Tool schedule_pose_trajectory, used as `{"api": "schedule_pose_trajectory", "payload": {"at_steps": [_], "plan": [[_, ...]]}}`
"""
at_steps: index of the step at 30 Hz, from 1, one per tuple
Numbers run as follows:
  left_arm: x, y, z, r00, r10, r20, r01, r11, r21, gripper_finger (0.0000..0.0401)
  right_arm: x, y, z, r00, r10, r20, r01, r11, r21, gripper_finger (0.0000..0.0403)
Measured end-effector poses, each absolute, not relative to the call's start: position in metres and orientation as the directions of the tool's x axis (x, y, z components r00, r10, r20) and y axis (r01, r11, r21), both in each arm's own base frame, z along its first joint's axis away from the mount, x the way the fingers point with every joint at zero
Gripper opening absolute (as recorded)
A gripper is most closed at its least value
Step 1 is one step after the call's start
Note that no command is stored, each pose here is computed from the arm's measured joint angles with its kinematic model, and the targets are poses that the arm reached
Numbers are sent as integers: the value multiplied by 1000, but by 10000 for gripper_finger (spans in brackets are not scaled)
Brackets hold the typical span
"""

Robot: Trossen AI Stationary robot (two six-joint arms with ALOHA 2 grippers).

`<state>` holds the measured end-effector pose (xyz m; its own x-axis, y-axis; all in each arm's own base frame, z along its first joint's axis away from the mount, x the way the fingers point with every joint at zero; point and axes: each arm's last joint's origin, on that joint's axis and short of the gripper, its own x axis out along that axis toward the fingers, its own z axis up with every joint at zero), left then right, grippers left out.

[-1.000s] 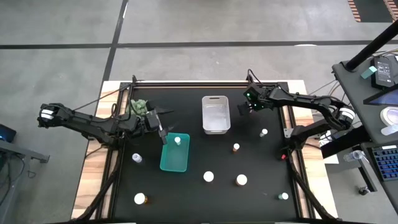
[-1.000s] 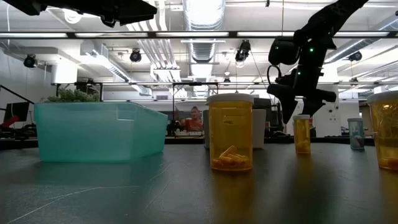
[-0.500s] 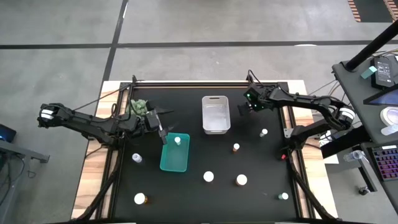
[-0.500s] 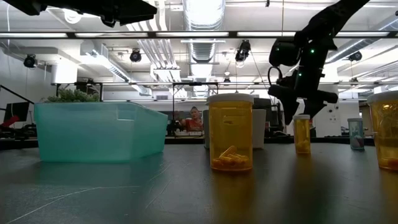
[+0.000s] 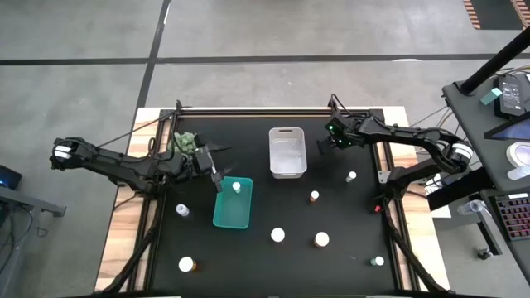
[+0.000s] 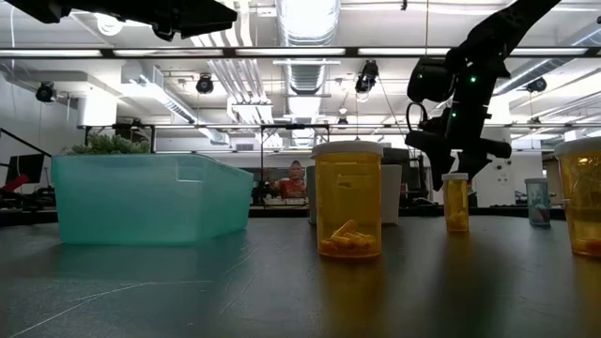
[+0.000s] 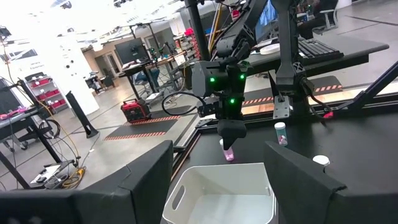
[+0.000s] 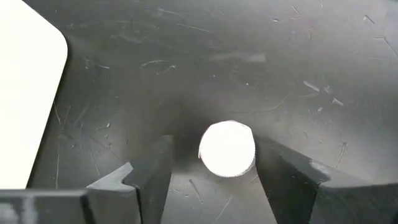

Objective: Pick and place medicine bottles into bin by pill shape (circle, oval)
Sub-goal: Put the pink pill bottle into the green bin

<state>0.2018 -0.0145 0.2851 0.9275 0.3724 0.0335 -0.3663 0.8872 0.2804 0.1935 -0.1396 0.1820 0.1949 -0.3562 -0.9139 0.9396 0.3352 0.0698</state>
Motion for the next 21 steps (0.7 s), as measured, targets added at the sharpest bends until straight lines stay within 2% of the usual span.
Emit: {"api": "schedule_pose_trajectory", "payload": {"at_steps": [14,21], "plan": [[202,-14,285,928,372,34,-366,887,280,233,193,-140,182,194,-358,-914,942,329,71,127],[202,-14,285,928,372,34,-366,887,280,233,193,-140,182,194,-358,-913,942,329,71,115]]}}
